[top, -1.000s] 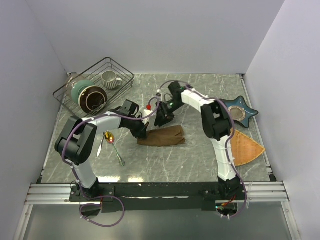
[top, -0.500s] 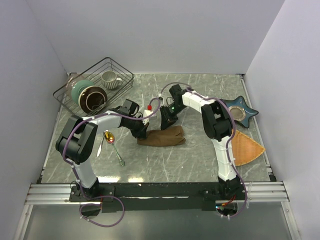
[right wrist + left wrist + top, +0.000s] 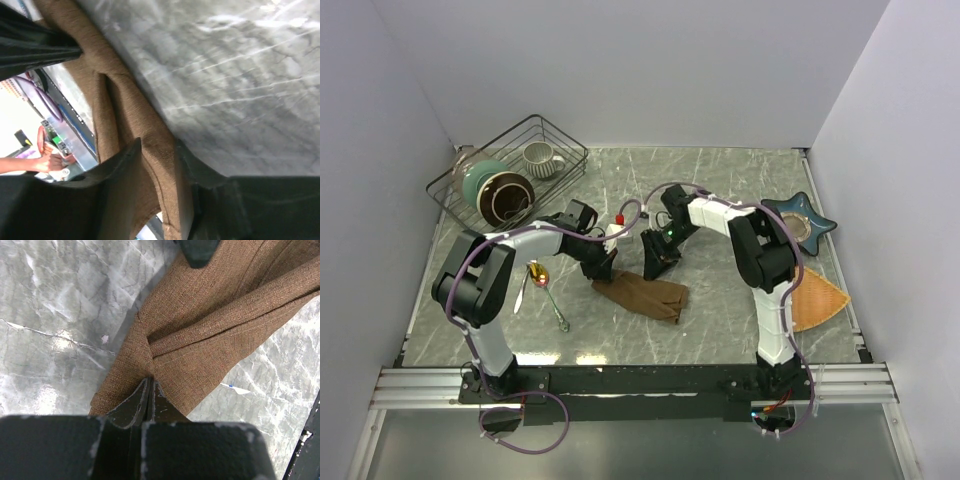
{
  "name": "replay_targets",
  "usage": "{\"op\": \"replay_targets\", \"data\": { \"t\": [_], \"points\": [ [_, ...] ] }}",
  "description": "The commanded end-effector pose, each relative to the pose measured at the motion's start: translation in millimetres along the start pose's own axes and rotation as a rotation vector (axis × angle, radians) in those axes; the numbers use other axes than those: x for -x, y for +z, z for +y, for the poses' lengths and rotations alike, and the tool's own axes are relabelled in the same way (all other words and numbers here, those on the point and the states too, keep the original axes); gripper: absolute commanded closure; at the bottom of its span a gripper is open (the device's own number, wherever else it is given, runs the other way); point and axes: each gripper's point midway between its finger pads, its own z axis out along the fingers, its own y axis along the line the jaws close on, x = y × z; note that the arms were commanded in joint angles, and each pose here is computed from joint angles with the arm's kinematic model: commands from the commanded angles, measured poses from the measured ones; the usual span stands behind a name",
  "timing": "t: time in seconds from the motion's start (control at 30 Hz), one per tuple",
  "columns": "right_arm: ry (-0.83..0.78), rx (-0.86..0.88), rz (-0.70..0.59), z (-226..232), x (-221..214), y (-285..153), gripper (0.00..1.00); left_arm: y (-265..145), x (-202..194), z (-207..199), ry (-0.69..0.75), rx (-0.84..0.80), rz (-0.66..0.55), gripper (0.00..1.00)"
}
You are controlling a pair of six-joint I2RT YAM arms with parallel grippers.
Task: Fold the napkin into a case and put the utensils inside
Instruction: Stuff the top corner of the smaller-rectangle-folded napkin into the folded napkin.
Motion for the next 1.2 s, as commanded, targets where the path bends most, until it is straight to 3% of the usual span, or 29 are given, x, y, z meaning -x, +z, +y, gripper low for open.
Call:
{"op": "replay_targets", "data": {
  "t": [0.0, 0.23, 0.33, 0.6, 0.77, 1.0, 1.1, 1.17],
  "points": [
    [-0.101, 0.077, -0.137, 50.6, 23.9, -42.2, 0.55, 4.2, -20.5, -3.3, -0.024, -0.032, 0.073, 0.99],
    [-0.105, 0.159, -0.075, 95.4, 2.2, -24.3, 0.42, 5.9, -21.6, -2.4, -0.029, -0.034, 0.072, 0.99],
    [-0.1, 0.118, -0.055, 88.9, -5.2, -11.5, 0.37, 5.5, -21.0, -2.6, -0.024, -0.034, 0.069, 0.99],
    [-0.072, 0.036, -0.021, 66.3, -13.9, 5.2, 0.38, 5.3, -21.3, -3.8, -0.024, -0.034, 0.063, 0.99],
    [-0.036, 0.09, -0.023, 73.6, -21.6, 9.5, 0.46, 5.6, -21.8, -4.2, -0.024, -0.036, 0.064, 0.99],
    [-0.032, 0.103, -0.025, 73.2, -26.8, 17.2, 0.47, 5.5, -23.1, -5.5, -0.022, -0.04, 0.065, 0.99],
    [-0.035, 0.093, -0.028, 71.3, -26.6, 17.6, 0.58, 5.6, -22.5, -6.0, -0.016, -0.043, 0.064, 0.99],
    [-0.043, 0.072, -0.044, 71.0, -23.0, 15.5, 0.73, 6.0, -23.3, -6.4, -0.014, -0.045, 0.064, 0.99]
  ]
}}
